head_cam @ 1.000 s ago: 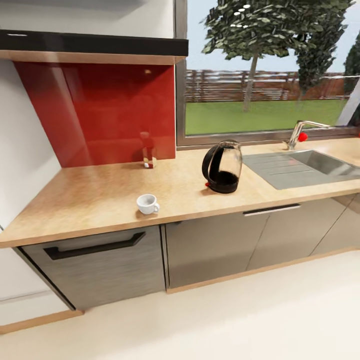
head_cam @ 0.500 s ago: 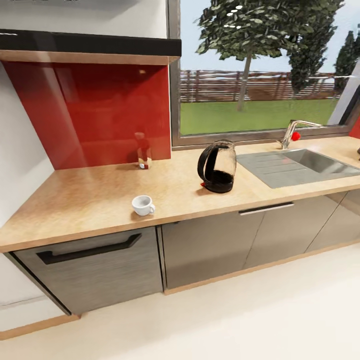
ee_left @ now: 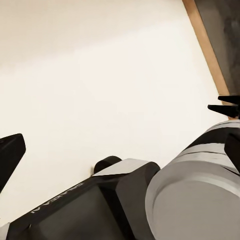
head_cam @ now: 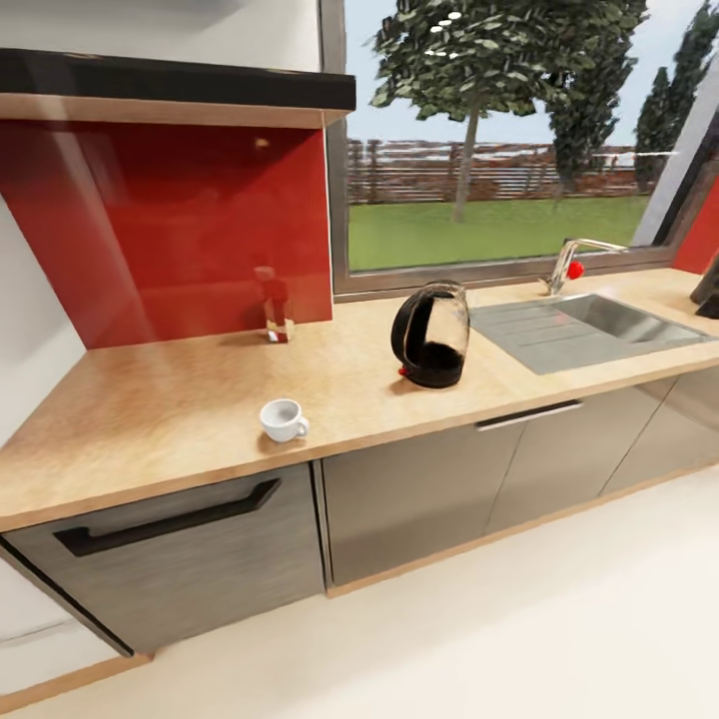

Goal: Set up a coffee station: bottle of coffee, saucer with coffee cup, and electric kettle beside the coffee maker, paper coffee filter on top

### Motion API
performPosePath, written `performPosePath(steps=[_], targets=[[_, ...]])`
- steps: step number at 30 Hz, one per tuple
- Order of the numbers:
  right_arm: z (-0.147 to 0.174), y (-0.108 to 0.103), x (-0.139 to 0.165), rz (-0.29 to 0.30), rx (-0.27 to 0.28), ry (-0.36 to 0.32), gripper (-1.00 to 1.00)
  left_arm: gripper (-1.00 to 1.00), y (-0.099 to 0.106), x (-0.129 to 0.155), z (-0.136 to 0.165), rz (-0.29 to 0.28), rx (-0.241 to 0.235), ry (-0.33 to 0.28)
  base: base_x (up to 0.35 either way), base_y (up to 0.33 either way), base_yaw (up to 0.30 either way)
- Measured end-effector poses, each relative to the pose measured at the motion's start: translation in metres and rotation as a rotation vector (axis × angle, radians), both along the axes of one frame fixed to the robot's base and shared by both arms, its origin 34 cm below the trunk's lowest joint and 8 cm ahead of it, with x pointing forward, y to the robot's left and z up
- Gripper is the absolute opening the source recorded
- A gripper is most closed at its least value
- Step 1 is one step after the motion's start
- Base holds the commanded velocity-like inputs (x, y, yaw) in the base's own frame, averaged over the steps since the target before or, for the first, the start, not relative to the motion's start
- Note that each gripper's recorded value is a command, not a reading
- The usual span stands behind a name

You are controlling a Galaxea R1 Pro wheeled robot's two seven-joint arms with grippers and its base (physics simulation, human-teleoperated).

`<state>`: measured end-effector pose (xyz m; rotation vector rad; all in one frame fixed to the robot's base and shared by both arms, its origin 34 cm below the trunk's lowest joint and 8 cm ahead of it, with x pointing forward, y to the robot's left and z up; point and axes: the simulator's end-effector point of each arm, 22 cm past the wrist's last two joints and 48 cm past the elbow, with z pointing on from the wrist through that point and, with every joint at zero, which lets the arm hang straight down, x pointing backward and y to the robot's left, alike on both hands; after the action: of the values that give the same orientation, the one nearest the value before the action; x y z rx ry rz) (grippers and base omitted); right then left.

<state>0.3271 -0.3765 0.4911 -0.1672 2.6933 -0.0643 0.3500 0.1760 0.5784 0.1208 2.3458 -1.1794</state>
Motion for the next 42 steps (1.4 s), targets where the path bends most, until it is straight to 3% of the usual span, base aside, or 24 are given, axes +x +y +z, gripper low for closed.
performPosePath(steps=[25,42], targets=[[0.0,0.0001,0.0001,0.0,0.0,0.0,1.0,1.0,0.0,0.0,0.0,0.0,0.0,0.0,0.0,0.001,-0.279],[0.0,-0.0002,0.0,0.0,0.0,0.0,1.0,1.0,0.0,0.0,0.0,0.0,0.0,0.0,0.041,0.144,-0.129]])
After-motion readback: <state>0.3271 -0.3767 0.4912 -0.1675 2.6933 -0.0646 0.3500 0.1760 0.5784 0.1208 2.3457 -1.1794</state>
